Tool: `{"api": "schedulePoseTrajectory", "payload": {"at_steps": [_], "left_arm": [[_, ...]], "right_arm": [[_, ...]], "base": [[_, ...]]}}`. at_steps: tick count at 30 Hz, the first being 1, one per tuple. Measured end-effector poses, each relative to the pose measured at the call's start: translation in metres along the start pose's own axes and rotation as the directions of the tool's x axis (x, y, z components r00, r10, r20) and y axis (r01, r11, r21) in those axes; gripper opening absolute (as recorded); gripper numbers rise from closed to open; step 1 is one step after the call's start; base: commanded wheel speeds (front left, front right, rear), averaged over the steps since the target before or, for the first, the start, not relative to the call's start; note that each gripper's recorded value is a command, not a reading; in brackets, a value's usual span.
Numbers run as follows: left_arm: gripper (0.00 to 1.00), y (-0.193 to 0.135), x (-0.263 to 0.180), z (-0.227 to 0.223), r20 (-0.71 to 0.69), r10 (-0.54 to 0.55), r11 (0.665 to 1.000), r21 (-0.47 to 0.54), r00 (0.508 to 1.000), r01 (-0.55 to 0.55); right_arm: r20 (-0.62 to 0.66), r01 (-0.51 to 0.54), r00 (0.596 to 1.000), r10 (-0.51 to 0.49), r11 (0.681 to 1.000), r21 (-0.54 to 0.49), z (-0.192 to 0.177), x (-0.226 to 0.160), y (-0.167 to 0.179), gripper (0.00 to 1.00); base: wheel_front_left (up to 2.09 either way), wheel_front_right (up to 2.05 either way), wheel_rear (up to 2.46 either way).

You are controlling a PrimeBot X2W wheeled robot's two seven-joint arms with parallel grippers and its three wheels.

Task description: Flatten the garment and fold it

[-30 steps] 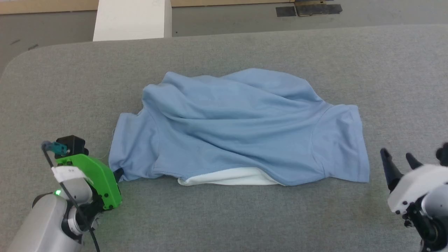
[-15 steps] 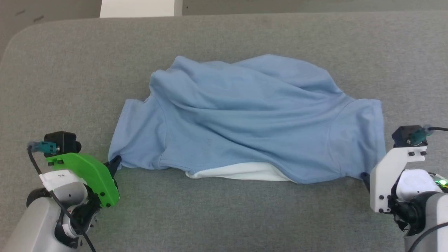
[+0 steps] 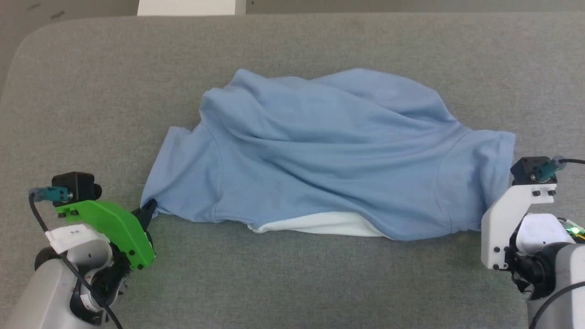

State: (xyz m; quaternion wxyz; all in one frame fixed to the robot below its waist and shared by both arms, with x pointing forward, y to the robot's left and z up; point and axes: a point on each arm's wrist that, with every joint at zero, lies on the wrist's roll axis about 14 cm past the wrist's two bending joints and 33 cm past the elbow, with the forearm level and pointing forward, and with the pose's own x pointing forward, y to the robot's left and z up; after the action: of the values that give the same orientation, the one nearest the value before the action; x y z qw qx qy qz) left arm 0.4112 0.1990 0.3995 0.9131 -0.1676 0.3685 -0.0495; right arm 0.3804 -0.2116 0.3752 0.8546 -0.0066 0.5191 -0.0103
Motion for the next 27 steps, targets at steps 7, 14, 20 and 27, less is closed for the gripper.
{"api": "schedulePoseTrajectory", "payload": {"at_steps": [7, 14, 20, 27], "left_arm": [[0.00, -0.023, -0.015, 0.026, 0.105, -0.075, 0.995, -0.060, 0.992, 0.082], [0.00, -0.069, -0.053, 0.109, 0.331, -0.203, 0.976, -0.009, 0.922, 0.218], [0.00, -0.112, -0.107, 0.181, 0.513, -0.292, 0.954, 0.094, 0.807, 0.286], [0.00, -0.142, -0.181, 0.252, 0.702, -0.333, 0.939, 0.187, 0.630, 0.288]], "right_arm": [[0.243, -0.086, 0.968, 0.067, 0.994, 0.070, 0.050, -0.037, 0.004, 0.00], [0.541, -0.204, 0.830, 0.137, 0.977, 0.064, 0.129, -0.115, 0.009, 0.00], [0.720, -0.229, 0.676, 0.158, 0.973, 0.001, 0.178, -0.196, 0.002, 0.00], [0.895, -0.222, 0.429, 0.124, 0.975, -0.028, 0.218, -0.297, -0.014, 0.00]], "base": [[0.00, 0.00, 0.00], [0.00, 0.00, 0.00], [0.00, 0.00, 0.00], [0.00, 0.00, 0.00]]}}
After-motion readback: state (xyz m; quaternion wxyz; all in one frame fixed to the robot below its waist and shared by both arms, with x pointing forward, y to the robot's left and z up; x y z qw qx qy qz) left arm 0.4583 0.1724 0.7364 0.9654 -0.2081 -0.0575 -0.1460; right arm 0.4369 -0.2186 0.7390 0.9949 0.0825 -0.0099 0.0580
